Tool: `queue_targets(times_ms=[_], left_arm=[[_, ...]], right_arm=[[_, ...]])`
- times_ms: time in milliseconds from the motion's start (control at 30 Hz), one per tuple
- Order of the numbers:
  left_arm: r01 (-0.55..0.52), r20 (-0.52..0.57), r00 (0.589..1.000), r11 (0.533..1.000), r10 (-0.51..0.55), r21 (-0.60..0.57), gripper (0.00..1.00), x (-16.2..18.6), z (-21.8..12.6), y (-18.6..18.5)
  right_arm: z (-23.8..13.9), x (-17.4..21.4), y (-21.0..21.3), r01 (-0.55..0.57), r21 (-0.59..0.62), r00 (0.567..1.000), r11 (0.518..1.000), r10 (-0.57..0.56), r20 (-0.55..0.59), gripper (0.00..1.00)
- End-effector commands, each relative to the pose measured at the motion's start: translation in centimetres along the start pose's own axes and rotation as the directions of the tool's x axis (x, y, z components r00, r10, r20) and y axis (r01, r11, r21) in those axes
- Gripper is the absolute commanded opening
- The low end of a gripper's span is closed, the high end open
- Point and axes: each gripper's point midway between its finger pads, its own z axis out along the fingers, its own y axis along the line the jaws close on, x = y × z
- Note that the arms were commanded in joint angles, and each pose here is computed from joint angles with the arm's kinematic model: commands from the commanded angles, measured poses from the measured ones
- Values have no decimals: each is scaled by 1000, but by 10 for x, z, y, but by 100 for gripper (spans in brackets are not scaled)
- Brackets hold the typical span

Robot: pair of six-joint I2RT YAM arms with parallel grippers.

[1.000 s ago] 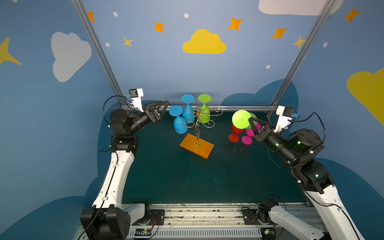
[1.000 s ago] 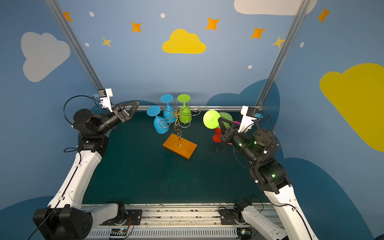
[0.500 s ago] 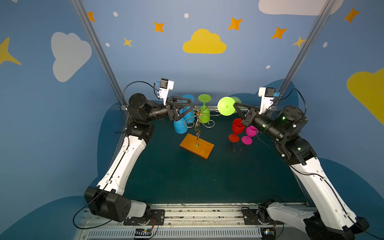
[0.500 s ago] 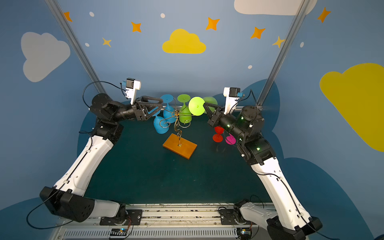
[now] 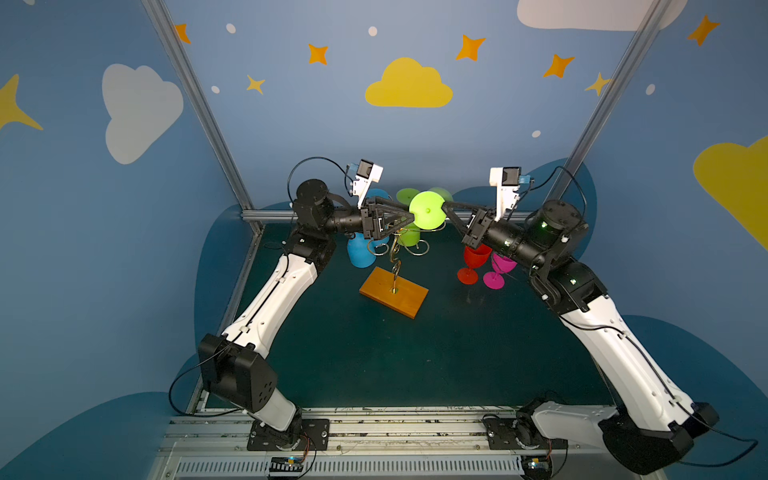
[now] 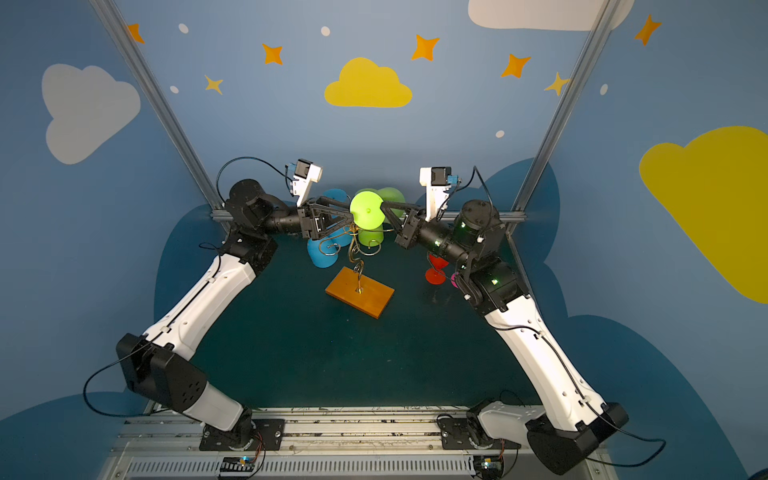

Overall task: Take the wine glass off the wine glass rack
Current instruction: 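Raise the lime-green glass with the right gripper while the left gripper reaches toward it, then close the left gripper on the glass foot while the right gripper opens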

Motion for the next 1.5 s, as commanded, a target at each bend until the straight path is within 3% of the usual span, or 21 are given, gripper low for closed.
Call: queue_targets(times_ms=[0, 133, 333, 400, 500, 600, 733, 767, 900, 933, 1067, 1167, 1300, 1400, 1467], left_arm=[[-70, -4, 997, 996, 71, 61, 74, -9, 2, -26], [-77, -5, 997, 995, 78, 65, 71, -8, 2, -31], [-53, -25, 998, 995, 55, 87, 53, -4, 7, -31], [-51, -27, 998, 994, 54, 92, 45, -6, 7, -32], [-52, -21, 998, 994, 54, 98, 24, -9, 7, -34], [-48, -10, 999, 994, 49, 102, 19, -13, 7, -37], [-19, 4, 1000, 994, 19, 109, 3, -22, 6, -42], [-4, 10, 1000, 994, 3, 108, 3, -27, 5, -43], [64, 42, 997, 994, -68, 94, 3, -43, -1, -40], [77, 49, 995, 993, -81, 91, 3, -45, -2, -39], [145, 66, 986, 986, -151, 81, 3, -53, -5, -33], [192, 62, 979, 978, -196, 77, 3, -56, -5, -29], [244, 44, 968, 967, -248, 79, 3, -57, -3, -26], [268, 45, 961, 960, -272, 82, 3, -58, -3, -26], [277, 41, 959, 957, -281, 84, 3, -57, -2, -26]], right_arm=[[0, -18, 18, 23, -60, 998, 998, -19, 54, 0], [3, -17, 20, 20, -74, 999, 997, -16, 49, 0], [7, -14, 21, 19, -80, 999, 997, -16, 40, 0], [8, -12, 21, 19, -81, 999, 997, -16, 33, 0], [10, -7, 20, 14, -84, 1000, 996, -13, 14, 0], [12, -3, 18, 15, -81, 1000, 997, -15, -5, 0], [8, -2, 14, 42, -56, 999, 998, -43, -24, 0], [5, -4, 12, 57, -42, 998, 998, -58, -22, 6], [-15, -11, 1, 153, 25, 988, 988, -153, 3, 51], [-19, -12, -3, 196, 49, 981, 979, -196, 6, 57], [-31, -9, -26, 407, 164, 911, 899, -413, 5, 73], [-32, -6, -36, 578, 203, 808, 791, -589, -3, 82], [-27, -1, -37, 757, 196, 633, 623, -774, 15, 90], [-19, 2, -35, 839, 160, 523, 520, -852, 27, 93], [-12, 5, -34, 870, 124, 477, 477, -878, 37, 94]])
